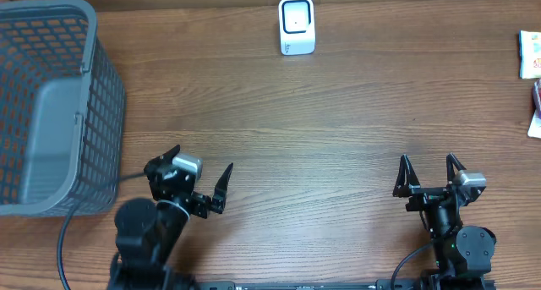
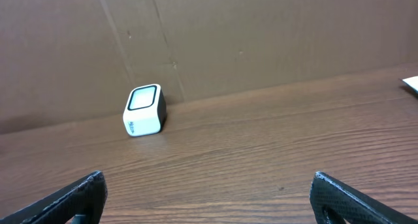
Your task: Scan the item barcode
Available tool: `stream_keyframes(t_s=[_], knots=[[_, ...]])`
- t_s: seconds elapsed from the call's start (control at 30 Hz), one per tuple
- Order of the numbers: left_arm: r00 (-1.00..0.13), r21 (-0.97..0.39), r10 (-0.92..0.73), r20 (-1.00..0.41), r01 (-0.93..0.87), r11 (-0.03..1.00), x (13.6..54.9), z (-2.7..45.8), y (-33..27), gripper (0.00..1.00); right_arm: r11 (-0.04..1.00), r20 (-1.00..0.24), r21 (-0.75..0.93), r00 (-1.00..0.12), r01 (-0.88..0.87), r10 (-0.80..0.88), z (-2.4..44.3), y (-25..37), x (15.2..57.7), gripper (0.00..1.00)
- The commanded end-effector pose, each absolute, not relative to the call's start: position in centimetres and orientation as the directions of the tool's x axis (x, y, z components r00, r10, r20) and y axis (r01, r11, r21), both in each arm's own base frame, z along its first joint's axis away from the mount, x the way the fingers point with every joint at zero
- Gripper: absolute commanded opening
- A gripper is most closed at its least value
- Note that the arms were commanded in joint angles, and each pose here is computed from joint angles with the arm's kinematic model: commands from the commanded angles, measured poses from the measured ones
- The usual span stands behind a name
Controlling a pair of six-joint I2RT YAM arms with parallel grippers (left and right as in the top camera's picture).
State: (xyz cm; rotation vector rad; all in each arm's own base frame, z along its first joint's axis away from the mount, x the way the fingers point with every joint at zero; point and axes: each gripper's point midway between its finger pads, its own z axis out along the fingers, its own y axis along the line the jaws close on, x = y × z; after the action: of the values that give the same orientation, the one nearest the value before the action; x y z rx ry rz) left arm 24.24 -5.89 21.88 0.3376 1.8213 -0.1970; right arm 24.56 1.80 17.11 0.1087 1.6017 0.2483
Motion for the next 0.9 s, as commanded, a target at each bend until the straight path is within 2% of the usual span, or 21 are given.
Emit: stream_keyframes(t_s=[0.0,0.1,0.33,0.47,0.57,0.87], knots=[[-0.113,0.105,0.140,-0.984,0.275,0.956,24.0,21.7,-5.0,1.00,0.973,-0.976,0.218,-0.042,-0.078,0.216,17.0,1.7,24.6,1.00],[-0.029,0.123,0.133,-0.991,0.241,0.963,23.8,20.8,-4.5,1.00,0.973,-0.976,0.218,-0.042,-0.079,0.215,17.0,1.7,24.6,1.00],[0.000,0.036,0.036,-0.999,0.096,0.995,24.1,19.0,-2.1,1.00,0.973,-0.976,0.218,-0.042,-0.078,0.215,17.0,1.7,24.6,1.00],[-0.018,0.002,0.004,-1.000,0.063,0.998,24.6,17.3,-1.6,1.00,0.973,-0.976,0.218,-0.042,-0.079,0.215,17.0,1.7,24.6,1.00],[-0.072,-0.063,-0.063,-0.995,0.004,0.998,24.6,15.7,-0.6,1.00,0.973,-0.976,0.218,-0.042,-0.079,0.216,17.0,1.7,24.6,1.00],[-0.071,-0.039,-0.040,-0.997,-0.019,0.999,24.6,15.7,-0.2,1.00,0.973,-0.976,0.218,-0.041,-0.079,0.216,17.0,1.7,24.6,1.00]])
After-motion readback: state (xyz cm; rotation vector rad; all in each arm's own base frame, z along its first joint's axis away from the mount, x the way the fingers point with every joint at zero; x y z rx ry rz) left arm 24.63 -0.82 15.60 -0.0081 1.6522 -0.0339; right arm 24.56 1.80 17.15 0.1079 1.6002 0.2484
